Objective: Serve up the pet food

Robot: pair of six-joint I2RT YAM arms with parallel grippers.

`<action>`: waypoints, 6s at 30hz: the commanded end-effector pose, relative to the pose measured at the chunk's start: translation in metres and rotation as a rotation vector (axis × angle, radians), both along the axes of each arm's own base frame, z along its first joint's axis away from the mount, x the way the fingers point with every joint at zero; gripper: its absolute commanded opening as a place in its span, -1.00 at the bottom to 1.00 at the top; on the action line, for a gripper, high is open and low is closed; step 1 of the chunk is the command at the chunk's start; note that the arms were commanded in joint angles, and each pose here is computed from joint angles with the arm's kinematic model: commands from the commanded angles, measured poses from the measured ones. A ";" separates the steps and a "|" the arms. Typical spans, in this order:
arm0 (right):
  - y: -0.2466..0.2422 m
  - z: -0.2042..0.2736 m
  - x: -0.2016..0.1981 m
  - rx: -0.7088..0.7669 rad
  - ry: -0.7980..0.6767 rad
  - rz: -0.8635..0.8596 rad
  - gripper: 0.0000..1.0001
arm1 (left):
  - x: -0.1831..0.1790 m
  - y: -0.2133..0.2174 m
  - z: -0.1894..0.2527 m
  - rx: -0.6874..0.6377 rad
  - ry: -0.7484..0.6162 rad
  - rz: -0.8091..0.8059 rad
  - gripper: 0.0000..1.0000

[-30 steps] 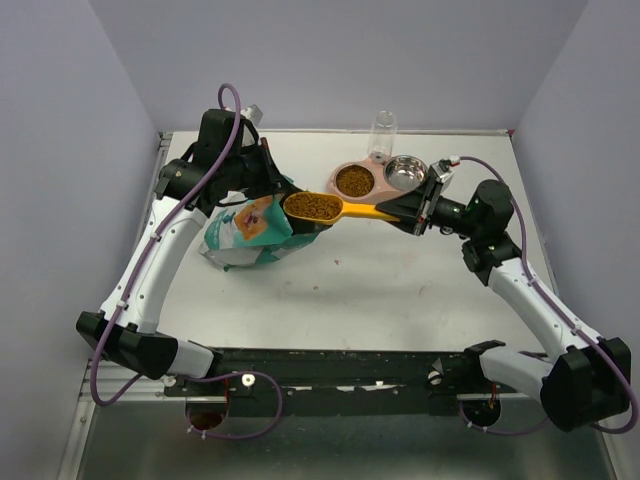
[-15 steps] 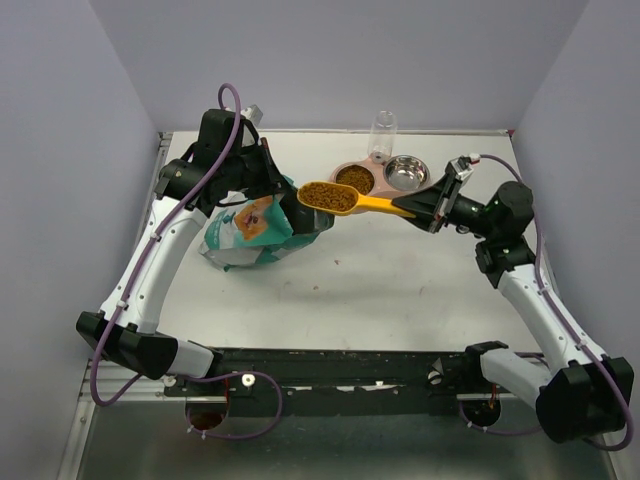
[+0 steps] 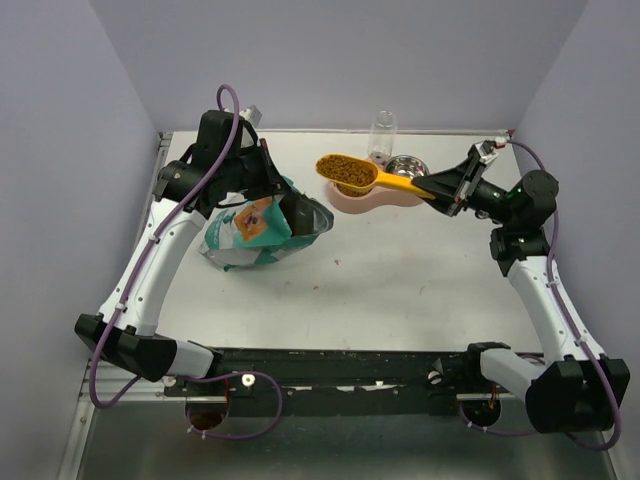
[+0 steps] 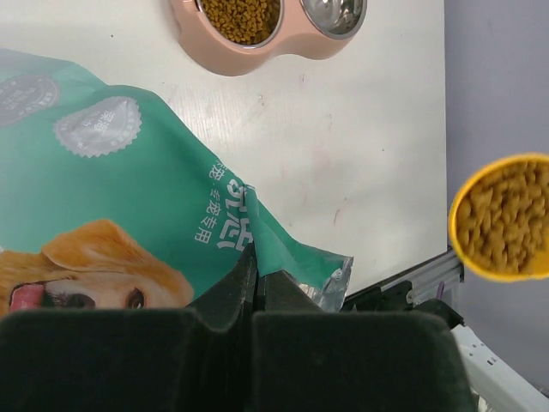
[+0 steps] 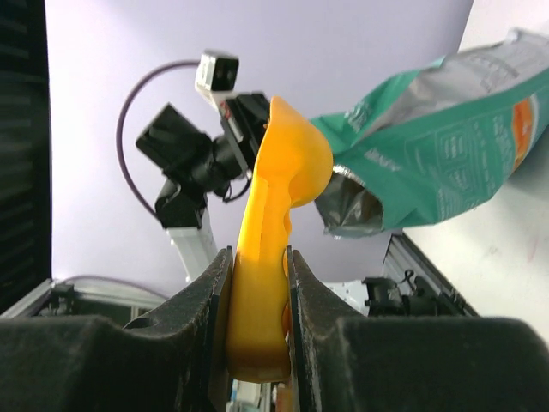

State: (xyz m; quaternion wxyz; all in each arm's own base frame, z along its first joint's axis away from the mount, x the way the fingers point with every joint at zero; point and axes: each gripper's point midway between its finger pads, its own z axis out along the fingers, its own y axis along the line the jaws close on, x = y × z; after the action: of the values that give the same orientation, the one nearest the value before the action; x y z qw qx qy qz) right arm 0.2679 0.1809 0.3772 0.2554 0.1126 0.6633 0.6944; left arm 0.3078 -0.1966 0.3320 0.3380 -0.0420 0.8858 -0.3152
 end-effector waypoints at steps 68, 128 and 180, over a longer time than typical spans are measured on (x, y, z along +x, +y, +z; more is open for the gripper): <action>-0.214 -0.231 0.198 -0.448 0.346 -0.475 -0.99 | -0.010 0.011 0.055 -0.123 -0.145 -0.043 -1.00; -0.133 -0.156 0.224 -1.290 0.122 -0.404 -0.99 | -0.009 0.016 0.054 -0.118 -0.142 -0.019 -1.00; -0.090 -0.124 0.170 -0.916 0.129 -0.338 -0.99 | -0.017 0.014 0.058 -0.162 -0.148 -0.025 -1.00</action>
State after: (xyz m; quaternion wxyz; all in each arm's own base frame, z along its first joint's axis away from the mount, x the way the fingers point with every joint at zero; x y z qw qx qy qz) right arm 0.4556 0.0695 0.2255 0.3377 0.1672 0.9027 0.2077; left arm 0.2979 -0.1742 0.3437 0.3440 -0.0609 0.8728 -0.3408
